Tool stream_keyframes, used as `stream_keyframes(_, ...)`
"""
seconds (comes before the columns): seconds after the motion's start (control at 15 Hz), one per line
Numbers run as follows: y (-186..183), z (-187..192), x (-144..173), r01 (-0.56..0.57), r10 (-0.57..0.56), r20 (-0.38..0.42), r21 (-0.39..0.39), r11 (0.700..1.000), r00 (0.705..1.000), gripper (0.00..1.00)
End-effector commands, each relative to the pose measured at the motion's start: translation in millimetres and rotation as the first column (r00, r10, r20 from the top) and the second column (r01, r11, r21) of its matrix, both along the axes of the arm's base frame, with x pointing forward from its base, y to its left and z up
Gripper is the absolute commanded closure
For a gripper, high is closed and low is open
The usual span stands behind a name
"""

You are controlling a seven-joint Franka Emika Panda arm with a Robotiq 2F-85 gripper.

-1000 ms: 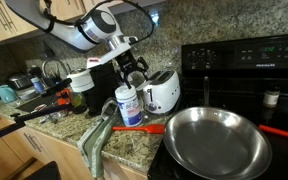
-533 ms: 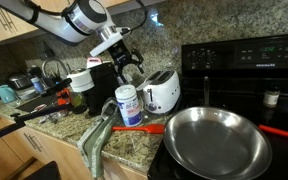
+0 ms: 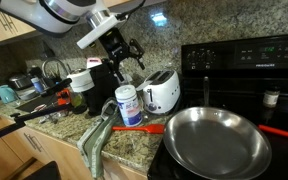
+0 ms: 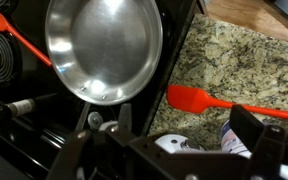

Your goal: Open the lid of the container

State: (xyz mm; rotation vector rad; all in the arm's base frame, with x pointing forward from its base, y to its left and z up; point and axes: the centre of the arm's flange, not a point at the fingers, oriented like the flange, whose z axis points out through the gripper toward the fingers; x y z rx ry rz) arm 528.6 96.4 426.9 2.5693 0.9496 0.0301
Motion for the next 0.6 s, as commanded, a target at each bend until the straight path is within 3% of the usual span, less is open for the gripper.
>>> stream_keyframes(0.0,-27,14,-45,-0.143,0.134,0.082,0.11,0.984,0.988,0.0)
stream_keyframes(0.2,-25,17,-53,-0.247,0.214,0.162,0.218,0.944,0.963,0.0)
stream_keyframes(0.27,-21,14,-32,-0.18,0.16,0.126,0.16,0.971,0.979,0.0)
stream_keyframes(0.53,-21,12,-34,-0.187,0.167,0.127,0.167,0.968,0.978,0.0)
